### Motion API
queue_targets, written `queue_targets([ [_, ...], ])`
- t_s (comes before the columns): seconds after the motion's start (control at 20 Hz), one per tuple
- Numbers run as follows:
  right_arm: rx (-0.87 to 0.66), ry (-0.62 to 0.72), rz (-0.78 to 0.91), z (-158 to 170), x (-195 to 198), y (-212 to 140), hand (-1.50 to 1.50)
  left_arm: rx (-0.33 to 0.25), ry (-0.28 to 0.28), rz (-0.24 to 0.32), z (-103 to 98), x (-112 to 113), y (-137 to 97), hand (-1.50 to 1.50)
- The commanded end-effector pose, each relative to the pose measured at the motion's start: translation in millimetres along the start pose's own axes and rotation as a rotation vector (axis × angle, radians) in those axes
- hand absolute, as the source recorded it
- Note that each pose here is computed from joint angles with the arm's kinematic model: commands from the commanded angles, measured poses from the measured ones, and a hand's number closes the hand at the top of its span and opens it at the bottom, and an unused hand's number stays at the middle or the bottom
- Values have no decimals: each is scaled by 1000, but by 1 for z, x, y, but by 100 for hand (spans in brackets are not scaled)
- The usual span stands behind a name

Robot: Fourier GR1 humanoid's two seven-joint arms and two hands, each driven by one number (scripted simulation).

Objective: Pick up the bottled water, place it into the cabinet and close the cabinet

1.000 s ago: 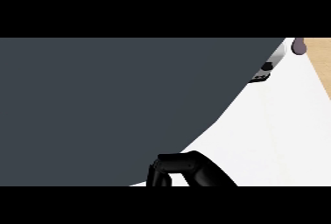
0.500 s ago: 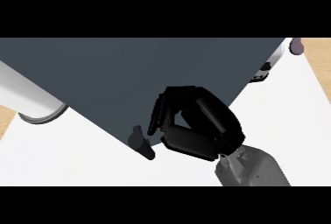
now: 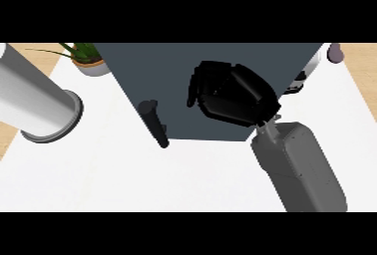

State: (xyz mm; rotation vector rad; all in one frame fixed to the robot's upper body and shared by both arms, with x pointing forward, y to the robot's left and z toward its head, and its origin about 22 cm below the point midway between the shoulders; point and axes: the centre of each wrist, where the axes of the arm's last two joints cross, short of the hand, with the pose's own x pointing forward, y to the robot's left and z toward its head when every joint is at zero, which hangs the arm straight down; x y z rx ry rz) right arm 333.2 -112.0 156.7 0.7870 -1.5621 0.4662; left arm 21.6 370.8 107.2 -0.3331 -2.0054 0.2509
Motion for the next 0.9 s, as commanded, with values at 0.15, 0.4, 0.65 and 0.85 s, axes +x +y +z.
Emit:
queue_targets([
  [0.15,-35,10,22,-31,7,-28,150,-5,8,-9,2,15,-3,-150],
  [0.4,-12,7,-2,-40,10,-27,150,6,17,9,15,10,1,-150],
  [0.65,71,24,-47,-61,23,1,150,-8,31,34,4,6,13,-150],
  [0.85,63,37,-32,-60,-1,-3,150,-33,24,22,-2,10,2,-150],
])
